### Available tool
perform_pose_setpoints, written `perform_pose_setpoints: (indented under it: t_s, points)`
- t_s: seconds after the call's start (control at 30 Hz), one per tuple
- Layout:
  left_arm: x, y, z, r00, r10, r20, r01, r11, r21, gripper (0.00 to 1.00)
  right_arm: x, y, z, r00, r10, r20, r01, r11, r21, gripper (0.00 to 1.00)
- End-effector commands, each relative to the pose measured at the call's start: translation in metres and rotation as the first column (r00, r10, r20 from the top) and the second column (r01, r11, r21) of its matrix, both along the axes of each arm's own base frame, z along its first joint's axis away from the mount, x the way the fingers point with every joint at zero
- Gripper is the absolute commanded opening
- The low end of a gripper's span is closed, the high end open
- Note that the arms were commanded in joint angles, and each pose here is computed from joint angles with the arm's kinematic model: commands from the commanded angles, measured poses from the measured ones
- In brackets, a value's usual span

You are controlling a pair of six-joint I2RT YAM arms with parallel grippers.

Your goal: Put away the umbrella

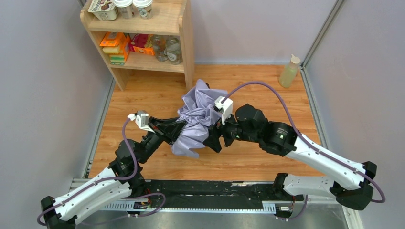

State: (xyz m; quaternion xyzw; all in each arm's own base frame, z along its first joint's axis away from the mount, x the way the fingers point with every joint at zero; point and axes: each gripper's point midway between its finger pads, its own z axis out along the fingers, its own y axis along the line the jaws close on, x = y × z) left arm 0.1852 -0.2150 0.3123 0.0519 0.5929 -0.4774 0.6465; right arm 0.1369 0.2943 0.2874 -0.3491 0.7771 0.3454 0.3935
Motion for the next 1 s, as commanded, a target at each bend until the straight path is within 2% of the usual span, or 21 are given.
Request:
perform_pose_setpoints:
  t_s: [0.0,0.07,0.1,0.13,0.3,0.4,0.53,0.6,0.67,0.73,0.77,0.83,0.87,0.93,0.97]
  points:
    - [-0.011,0.003,0.040,0.997,-0.042,0.071,0.054,0.983,-0.173,0.00,0.012,0.021,0.018,0.999,-0.006,0.039,0.003,0.997,0.074,0.69]
    - [-0.012,0.002,0.041,0.996,-0.052,0.067,0.063,0.981,-0.183,0.00,0.010,0.021,0.014,0.999,0.010,0.038,-0.012,0.998,0.061,0.35]
    - [-0.012,0.002,0.042,0.996,-0.052,0.066,0.064,0.981,-0.183,0.01,0.013,0.017,0.012,0.999,-0.012,0.041,0.009,0.999,0.052,0.13]
    - [-0.011,0.002,0.040,0.997,-0.053,0.054,0.062,0.982,-0.181,0.02,0.014,0.012,0.009,0.999,-0.030,0.043,0.028,0.999,0.042,0.00]
    - [0.000,0.007,0.024,0.998,-0.005,-0.061,-0.006,0.985,-0.174,0.02,-0.005,-0.020,-0.009,0.999,-0.017,0.052,0.016,0.999,0.030,0.00]
    - [0.003,0.010,0.017,0.994,0.008,-0.107,-0.030,0.979,-0.201,0.03,-0.019,-0.035,-0.006,0.998,0.001,0.069,-0.008,0.995,0.100,0.00]
    - [0.007,0.008,0.008,0.990,0.012,-0.141,-0.042,0.977,-0.209,0.03,-0.047,-0.023,0.013,0.990,0.133,0.050,-0.141,0.959,0.244,0.00]
    - [0.006,0.005,0.010,0.993,0.000,-0.120,-0.026,0.975,-0.219,0.02,-0.057,-0.018,0.018,0.983,0.180,0.032,-0.181,0.940,0.288,0.00]
    - [0.002,0.003,0.016,0.998,-0.023,-0.061,0.008,0.971,-0.238,0.00,-0.056,-0.020,0.013,0.985,0.175,0.007,-0.172,0.954,0.245,0.01]
    - [0.001,0.003,0.013,0.999,-0.027,-0.046,0.015,0.970,-0.244,0.00,-0.049,-0.027,0.004,0.990,0.140,-0.001,-0.138,0.977,0.160,0.15]
    - [0.000,0.004,0.010,0.998,-0.028,-0.058,0.012,0.967,-0.256,0.00,-0.046,-0.029,-0.001,0.992,0.126,0.005,-0.126,0.983,0.133,0.28]
    - [-0.002,0.007,0.015,0.998,-0.038,-0.041,0.024,0.953,-0.302,0.00,-0.030,-0.037,-0.011,1.000,0.022,0.010,-0.023,0.994,0.105,0.31]
    - [-0.004,0.009,0.019,0.999,-0.041,-0.029,0.029,0.945,-0.325,0.00,-0.025,-0.041,-0.016,1.000,-0.016,0.005,0.015,0.994,0.106,0.39]
    - [-0.004,0.011,0.020,0.998,-0.045,-0.046,0.027,0.939,-0.344,0.00,-0.028,-0.038,-0.022,1.000,0.010,-0.019,-0.007,0.991,0.134,0.48]
    - [-0.005,0.011,0.024,0.998,-0.051,-0.045,0.032,0.936,-0.349,0.00,-0.027,-0.037,-0.025,0.999,0.004,-0.032,0.000,0.989,0.146,0.50]
